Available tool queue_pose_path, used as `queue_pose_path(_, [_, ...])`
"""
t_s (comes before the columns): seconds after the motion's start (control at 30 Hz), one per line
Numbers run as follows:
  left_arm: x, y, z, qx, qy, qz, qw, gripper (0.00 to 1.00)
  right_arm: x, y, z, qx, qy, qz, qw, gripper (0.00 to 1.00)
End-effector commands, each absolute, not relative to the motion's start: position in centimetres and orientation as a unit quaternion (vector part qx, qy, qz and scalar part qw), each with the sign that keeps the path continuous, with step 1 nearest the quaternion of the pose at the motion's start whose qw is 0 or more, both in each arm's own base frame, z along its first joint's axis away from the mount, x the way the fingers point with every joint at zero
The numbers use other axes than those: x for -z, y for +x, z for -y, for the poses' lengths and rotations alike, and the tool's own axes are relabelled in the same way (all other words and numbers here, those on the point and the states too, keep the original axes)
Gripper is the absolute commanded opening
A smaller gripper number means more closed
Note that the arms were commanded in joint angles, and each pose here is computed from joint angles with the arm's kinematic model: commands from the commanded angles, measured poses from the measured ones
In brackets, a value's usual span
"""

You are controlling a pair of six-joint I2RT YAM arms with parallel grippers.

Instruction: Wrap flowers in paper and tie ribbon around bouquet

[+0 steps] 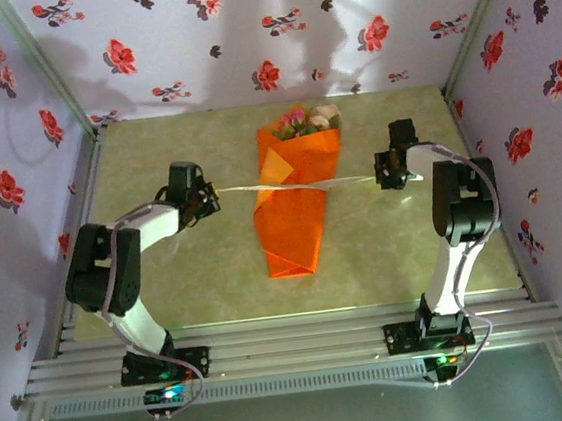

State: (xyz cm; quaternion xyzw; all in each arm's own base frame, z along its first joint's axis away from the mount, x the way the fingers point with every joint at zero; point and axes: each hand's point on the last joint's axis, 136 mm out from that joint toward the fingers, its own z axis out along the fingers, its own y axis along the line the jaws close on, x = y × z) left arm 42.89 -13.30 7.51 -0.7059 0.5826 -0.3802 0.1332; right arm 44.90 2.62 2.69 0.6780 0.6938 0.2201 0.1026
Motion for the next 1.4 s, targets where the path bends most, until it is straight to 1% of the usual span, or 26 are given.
queue_pose_path(0.0, [-8.1,42.4,9.9,0.384,-0.757,-0.512,0.132,0.00,-3.6,44.6,0.2,-0.202,0.677,-0.695,0.131,0.00])
queue_pose_path(0.1, [-7.9,41.4,7.8,0.373,-0.768,-0.502,0.141,0.00,-3.4,44.4,1.8,-0.196,0.686,-0.689,0.131,0.00])
queue_pose_path(0.23, [-7.1,40.3,6.3,0.361,-0.777,-0.495,0.144,0.00,-3.3,43.9,3.1,-0.191,0.692,-0.684,0.130,0.00])
queue_pose_path(0.5, [-5.0,38.9,7.0,0.314,-0.773,-0.540,0.111,0.00,-2.7,42.7,2.1,-0.183,0.690,-0.691,0.110,0.00])
queue_pose_path(0.53, [-4.8,39.0,7.4,0.314,-0.768,-0.549,0.102,0.02,-2.7,42.6,2.0,-0.184,0.689,-0.692,0.110,0.00])
queue_pose_path(0.57, [-4.7,39.2,7.7,0.312,-0.763,-0.558,0.094,0.14,-2.7,42.5,2.0,-0.182,0.688,-0.694,0.107,0.00])
queue_pose_path(0.6, [-4.6,39.1,8.1,0.307,-0.760,-0.566,0.085,0.23,-2.7,42.4,1.9,-0.182,0.687,-0.696,0.105,0.00])
queue_pose_path(0.67, [-4.7,38.9,8.9,0.296,-0.755,-0.581,0.071,0.46,-2.8,42.3,1.8,-0.181,0.685,-0.699,0.102,0.00])
queue_pose_path(0.73, [-5.4,38.4,9.7,0.279,-0.748,-0.599,0.060,0.60,-2.9,42.2,1.7,-0.183,0.682,-0.700,0.100,0.00])
queue_pose_path(0.77, [-6.1,38.1,10.3,0.269,-0.741,-0.613,0.055,0.63,-2.9,42.1,1.6,-0.183,0.682,-0.701,0.099,0.00])
queue_pose_path(0.83, [-7.6,37.5,11.8,0.253,-0.725,-0.639,0.054,0.65,-3.0,42.0,1.5,-0.183,0.679,-0.704,0.099,0.00])
queue_pose_path(0.87, [-8.4,37.1,12.6,0.243,-0.720,-0.647,0.054,0.72,-3.2,42.0,1.6,-0.184,0.678,-0.705,0.101,0.00])
queue_pose_path(0.9, [-8.9,36.9,13.8,0.242,-0.715,-0.654,0.056,0.76,-3.1,41.9,1.6,-0.182,0.678,-0.705,0.099,0.00])
queue_pose_path(0.97, [-9.4,37.6,17.3,0.272,-0.700,-0.658,0.053,0.77,-3.2,41.9,1.6,-0.183,0.678,-0.705,0.100,0.00])
queue_pose_path(1.07, [-8.5,39.2,21.9,0.304,-0.685,-0.661,0.031,0.77,-3.1,41.9,1.4,-0.186,0.677,-0.706,0.097,0.00])
queue_pose_path(1.23, [-5.8,41.4,24.2,0.281,-0.663,-0.694,0.022,0.77,-3.0,42.0,1.3,-0.188,0.675,-0.707,0.096,0.00])
queue_pose_path(1.3, [-4.8,41.9,24.6,0.273,-0.659,-0.701,0.019,0.74,-3.1,42.0,1.2,-0.189,0.674,-0.708,0.095,0.00])
queue_pose_path(1.33, [-4.5,42.3,24.6,0.271,-0.657,-0.703,0.023,0.70,-3.0,42.0,1.2,-0.189,0.673,-0.709,0.093,0.00])
queue_pose_path(1.37, [-4.2,42.9,24.5,0.270,-0.653,-0.706,0.032,0.64,-3.0,42.0,1.2,-0.189,0.672,-0.710,0.093,0.00])
